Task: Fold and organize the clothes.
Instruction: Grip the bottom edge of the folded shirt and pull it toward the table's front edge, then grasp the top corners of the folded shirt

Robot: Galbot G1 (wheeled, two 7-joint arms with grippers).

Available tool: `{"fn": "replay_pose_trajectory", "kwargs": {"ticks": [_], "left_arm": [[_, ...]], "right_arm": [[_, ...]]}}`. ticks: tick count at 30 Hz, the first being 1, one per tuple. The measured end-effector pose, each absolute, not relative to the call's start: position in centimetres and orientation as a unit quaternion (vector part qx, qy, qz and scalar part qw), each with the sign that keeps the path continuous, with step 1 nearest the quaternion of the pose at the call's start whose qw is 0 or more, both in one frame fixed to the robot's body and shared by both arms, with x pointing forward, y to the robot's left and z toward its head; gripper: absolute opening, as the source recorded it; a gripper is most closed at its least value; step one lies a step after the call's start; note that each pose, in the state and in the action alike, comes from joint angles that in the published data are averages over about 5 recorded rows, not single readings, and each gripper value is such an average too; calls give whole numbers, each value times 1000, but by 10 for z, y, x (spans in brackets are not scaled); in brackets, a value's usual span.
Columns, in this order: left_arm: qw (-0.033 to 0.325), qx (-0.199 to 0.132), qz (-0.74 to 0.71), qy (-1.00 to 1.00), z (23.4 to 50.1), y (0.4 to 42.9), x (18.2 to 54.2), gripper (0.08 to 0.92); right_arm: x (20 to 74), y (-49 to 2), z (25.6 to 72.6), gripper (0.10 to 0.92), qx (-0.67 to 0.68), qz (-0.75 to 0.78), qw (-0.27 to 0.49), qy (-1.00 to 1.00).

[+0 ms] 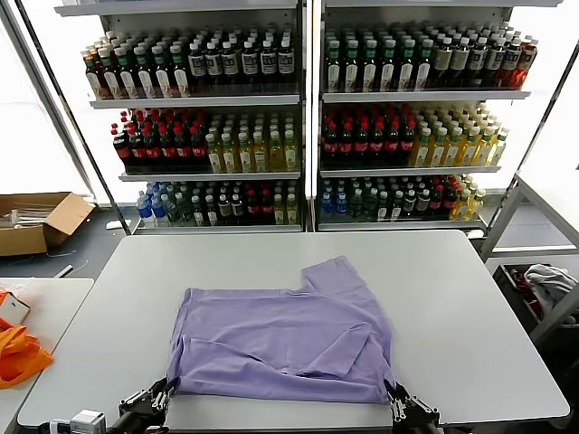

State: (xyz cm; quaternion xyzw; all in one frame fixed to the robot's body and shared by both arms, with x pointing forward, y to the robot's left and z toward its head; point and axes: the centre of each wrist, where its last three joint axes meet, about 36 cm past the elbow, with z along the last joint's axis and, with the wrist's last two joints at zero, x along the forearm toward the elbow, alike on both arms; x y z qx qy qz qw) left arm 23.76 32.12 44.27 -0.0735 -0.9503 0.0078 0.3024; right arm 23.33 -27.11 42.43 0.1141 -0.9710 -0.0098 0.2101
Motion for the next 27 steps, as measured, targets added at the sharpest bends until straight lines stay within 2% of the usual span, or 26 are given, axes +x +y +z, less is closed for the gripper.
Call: {"fn": "replay_pose_trajectory", "kwargs": {"ticks": [6,15,19,27], "left_arm": [[280,-78,-10,-957,461,332,243,514],[252,-121,-26,-960,465,351,289,768],[251,-140,-21,-958,458,362,318,818],[255,-163,-2,-953,440,375,380,823]], "right_arm": [[268,-286,439,554,132,-7,171,-976],[355,-289,438,795,169,-20,150,-974],[400,-284,432,820,180,-26,160,-970],[481,-265,418,823,178,-36,197,-963]]}}
